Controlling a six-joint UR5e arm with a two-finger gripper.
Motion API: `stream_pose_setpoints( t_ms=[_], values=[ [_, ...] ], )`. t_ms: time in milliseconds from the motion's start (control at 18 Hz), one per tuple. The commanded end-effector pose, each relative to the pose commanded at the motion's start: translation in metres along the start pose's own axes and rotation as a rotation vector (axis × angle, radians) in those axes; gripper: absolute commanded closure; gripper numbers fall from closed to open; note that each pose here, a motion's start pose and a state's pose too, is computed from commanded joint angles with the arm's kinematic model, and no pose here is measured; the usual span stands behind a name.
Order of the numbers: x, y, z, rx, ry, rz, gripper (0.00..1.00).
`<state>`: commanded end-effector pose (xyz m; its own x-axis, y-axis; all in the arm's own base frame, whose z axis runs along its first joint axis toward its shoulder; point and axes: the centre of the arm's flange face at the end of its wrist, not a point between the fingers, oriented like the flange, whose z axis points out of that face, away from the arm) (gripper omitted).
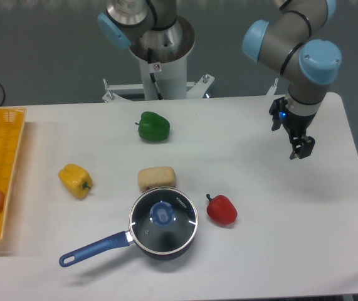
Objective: Open the lid
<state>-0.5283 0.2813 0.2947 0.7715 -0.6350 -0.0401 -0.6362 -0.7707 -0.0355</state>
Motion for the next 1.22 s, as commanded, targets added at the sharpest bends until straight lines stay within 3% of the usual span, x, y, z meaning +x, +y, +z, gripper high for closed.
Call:
stream_pose_setpoints(
  t_ms=[556,722,944,1222],
  values=[
    [0.009,-0.002,-0.012,0.017,-0.019,-0.048,0.0],
    [0.013,-0.011,-0.021,0.022,-0.008,-0.13,0.0],
    [0.009,-0.055,-0.035,0.017,-0.03,-0.152,0.0],
    [0.008,-0.105,-0.048,0.02,-0.045,-0.264,0.0]
  ],
)
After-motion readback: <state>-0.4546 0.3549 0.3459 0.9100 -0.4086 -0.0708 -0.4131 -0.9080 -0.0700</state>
